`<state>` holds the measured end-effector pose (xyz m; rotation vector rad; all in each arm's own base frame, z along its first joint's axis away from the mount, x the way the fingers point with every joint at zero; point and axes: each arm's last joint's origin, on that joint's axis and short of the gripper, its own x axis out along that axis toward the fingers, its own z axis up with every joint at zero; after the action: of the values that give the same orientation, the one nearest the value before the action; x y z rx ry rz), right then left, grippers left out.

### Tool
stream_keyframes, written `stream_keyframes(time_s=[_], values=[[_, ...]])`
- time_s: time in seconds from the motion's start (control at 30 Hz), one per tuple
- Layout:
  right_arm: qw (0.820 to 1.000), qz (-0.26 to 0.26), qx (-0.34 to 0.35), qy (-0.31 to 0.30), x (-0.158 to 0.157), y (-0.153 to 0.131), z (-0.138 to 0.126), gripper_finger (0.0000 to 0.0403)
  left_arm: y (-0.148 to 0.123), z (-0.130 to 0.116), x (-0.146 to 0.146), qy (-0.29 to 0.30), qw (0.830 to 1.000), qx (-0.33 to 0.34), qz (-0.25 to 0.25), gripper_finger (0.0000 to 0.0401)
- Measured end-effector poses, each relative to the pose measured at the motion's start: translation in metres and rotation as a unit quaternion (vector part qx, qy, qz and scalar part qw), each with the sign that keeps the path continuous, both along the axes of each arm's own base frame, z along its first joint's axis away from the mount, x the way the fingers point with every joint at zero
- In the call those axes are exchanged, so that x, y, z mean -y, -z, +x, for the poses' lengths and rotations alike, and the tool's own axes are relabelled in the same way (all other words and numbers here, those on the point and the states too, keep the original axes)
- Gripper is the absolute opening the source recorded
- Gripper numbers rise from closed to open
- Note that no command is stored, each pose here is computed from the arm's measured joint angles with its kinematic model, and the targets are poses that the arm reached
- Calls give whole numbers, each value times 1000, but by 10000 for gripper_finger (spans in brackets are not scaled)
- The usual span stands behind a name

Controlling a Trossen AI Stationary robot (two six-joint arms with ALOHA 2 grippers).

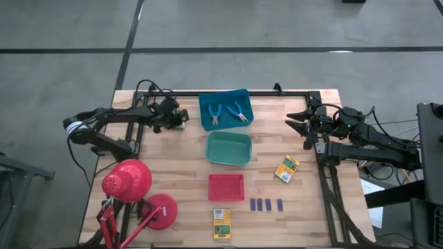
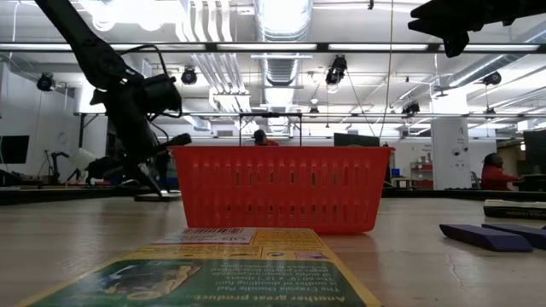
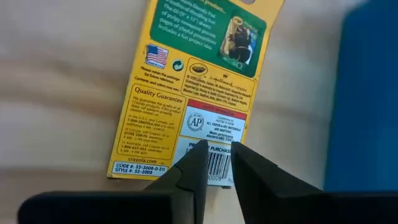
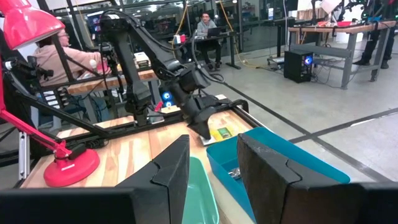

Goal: Pick & Place School Supplies
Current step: Put the yellow crayon box in the green bin

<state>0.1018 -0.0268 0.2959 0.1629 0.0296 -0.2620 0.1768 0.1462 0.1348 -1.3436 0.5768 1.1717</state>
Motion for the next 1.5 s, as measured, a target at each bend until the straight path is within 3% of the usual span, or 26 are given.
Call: stream_keyframes(time_s=[0.2, 0.43, 0.9, 1.13, 1.33, 1.5], values=[[1000, 0, 0, 0, 0, 0, 0, 128, 4, 10, 26, 44, 998, -10, -50, 78], [1000, 0, 0, 0, 0, 0, 0, 128, 5, 27, 63, 133, 988, -12, -84, 78], [1000, 0, 0, 0, 0, 0, 0, 128, 6, 31, 139, 278, 943, -56, -172, 78], [1000, 0, 0, 0, 0, 0, 0, 128, -6, 14, 157, 320, 926, -95, -179, 78], [1000, 0, 0, 0, 0, 0, 0, 128, -20, -3, 160, 323, 928, -111, -147, 78], [1000, 0, 0, 0, 0, 0, 0, 128, -30, -7, 160, 312, 936, -79, -143, 78]])
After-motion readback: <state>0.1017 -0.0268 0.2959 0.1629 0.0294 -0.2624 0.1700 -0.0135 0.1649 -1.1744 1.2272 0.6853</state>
